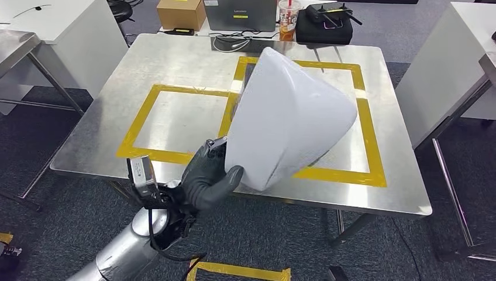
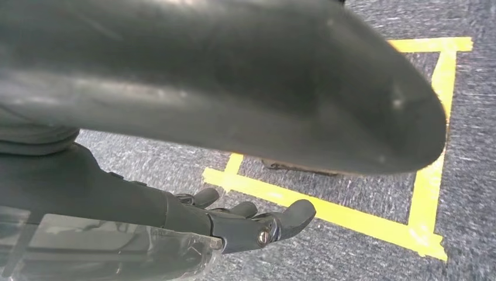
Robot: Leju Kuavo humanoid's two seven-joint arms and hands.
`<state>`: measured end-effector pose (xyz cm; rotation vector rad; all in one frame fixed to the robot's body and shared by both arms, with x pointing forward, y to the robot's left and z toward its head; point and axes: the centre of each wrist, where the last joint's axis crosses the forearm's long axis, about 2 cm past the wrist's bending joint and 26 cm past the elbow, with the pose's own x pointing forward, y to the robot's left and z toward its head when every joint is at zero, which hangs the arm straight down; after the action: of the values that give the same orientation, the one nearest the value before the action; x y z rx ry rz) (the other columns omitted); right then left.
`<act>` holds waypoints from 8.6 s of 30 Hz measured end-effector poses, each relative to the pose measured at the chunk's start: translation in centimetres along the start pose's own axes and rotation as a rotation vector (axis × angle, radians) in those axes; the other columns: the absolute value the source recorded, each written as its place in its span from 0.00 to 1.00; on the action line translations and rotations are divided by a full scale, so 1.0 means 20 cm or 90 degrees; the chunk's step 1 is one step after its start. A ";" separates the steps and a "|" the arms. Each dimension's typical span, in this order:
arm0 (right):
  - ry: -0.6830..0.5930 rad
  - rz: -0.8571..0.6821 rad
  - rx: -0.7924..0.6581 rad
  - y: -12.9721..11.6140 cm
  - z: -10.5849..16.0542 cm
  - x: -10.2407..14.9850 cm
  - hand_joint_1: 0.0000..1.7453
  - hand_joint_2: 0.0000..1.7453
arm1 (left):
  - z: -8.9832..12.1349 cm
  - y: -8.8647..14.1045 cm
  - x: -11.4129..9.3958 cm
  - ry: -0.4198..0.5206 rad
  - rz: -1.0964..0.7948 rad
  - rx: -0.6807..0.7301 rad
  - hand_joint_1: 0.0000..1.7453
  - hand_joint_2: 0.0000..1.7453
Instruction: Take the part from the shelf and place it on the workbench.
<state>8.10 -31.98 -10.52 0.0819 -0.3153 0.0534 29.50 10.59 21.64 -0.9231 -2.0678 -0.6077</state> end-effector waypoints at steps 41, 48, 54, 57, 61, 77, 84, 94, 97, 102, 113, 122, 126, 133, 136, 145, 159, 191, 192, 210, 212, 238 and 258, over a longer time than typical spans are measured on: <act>0.026 0.002 0.015 0.05 0.00 -0.01 0.00 0.00 | -0.14 0.33 -0.33 0.290 -0.641 -0.009 1.00 1.00; 0.021 0.002 0.014 0.06 0.00 -0.01 0.00 0.00 | -0.09 0.38 -0.37 0.357 -0.702 0.015 1.00 1.00; 0.013 0.000 0.022 0.09 -0.01 -0.02 0.00 0.00 | -0.01 0.47 -0.40 0.423 -0.755 0.044 1.00 1.00; 0.007 -0.001 0.020 0.11 0.00 -0.04 0.00 0.00 | 0.04 0.49 -0.42 0.460 -0.789 0.069 1.00 1.00; 0.003 -0.006 0.017 0.13 0.00 -0.07 0.00 0.00 | 0.10 0.52 -0.44 0.503 -0.839 0.102 1.00 1.00; 0.017 -0.012 0.027 0.08 0.01 -0.08 0.00 0.00 | 0.19 0.56 -0.45 0.565 -0.931 0.146 1.00 1.00; 0.016 -0.011 0.027 0.05 0.01 -0.07 0.00 0.00 | 0.22 0.58 -0.46 0.603 -0.921 0.147 1.00 1.00; 0.015 -0.002 0.034 0.04 0.00 -0.05 0.00 0.00 | 0.26 0.61 -0.47 0.676 -0.868 0.118 1.00 1.00; 0.017 0.000 0.035 0.04 0.00 -0.04 0.00 0.00 | 0.25 0.62 -0.46 0.681 -0.863 0.117 1.00 1.00; 0.018 0.004 0.035 0.04 0.00 -0.04 0.00 0.00 | 0.25 0.61 -0.46 0.682 -0.852 0.121 0.50 1.00; 0.019 0.008 0.035 0.02 0.00 -0.03 0.00 0.00 | 0.28 0.61 -0.47 0.688 -0.836 0.136 0.00 0.00; 0.024 0.011 0.036 0.02 0.00 -0.03 0.00 0.00 | 0.31 0.61 -0.47 0.690 -0.818 0.154 0.00 0.00; 0.023 0.011 0.038 0.03 0.00 -0.02 0.00 0.00 | 0.30 0.63 -0.46 0.692 -0.795 0.165 0.00 0.00; 0.020 0.011 0.039 0.03 0.00 -0.02 0.00 0.00 | 0.27 0.63 -0.47 0.717 -0.679 0.168 0.00 0.00; 0.021 0.012 0.035 0.03 0.00 -0.02 0.00 0.00 | 0.27 0.61 -0.48 0.720 -0.603 0.179 0.00 0.00; 0.019 0.013 0.026 0.01 0.00 -0.02 0.00 0.00 | 0.17 0.57 -0.47 0.656 -0.477 0.202 0.00 0.00; 0.052 0.012 0.028 -0.04 0.02 -0.04 0.00 0.00 | 0.14 0.47 -0.49 0.541 -0.359 0.216 0.00 0.00; 0.034 -0.066 0.007 -0.05 0.08 -0.33 0.00 0.00 | 0.27 0.01 -0.20 0.103 0.209 0.149 0.00 0.00; 0.035 -0.067 0.007 -0.05 0.08 -0.33 0.00 0.00 | 0.29 0.00 -0.20 0.096 0.211 0.151 0.00 0.00; 0.054 -0.051 0.010 -0.11 0.09 -0.33 0.00 0.00 | 0.59 0.03 -0.17 0.070 0.117 0.226 0.00 0.00; 0.054 -0.050 0.011 -0.10 0.09 -0.32 0.00 0.00 | 0.62 0.04 -0.17 0.075 0.096 0.242 0.00 0.00; 0.041 -0.036 0.028 -0.07 0.06 -0.25 0.00 0.00 | 0.77 0.10 -0.07 0.047 -0.009 0.328 0.00 0.00; 0.028 -0.034 0.030 -0.02 0.05 -0.25 0.00 0.00 | 0.66 0.07 0.03 -0.022 0.043 0.229 0.00 0.00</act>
<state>3.14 -32.74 -11.05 0.1357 -0.2681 0.0104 24.28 20.58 14.56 -0.7905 -2.0766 -0.1746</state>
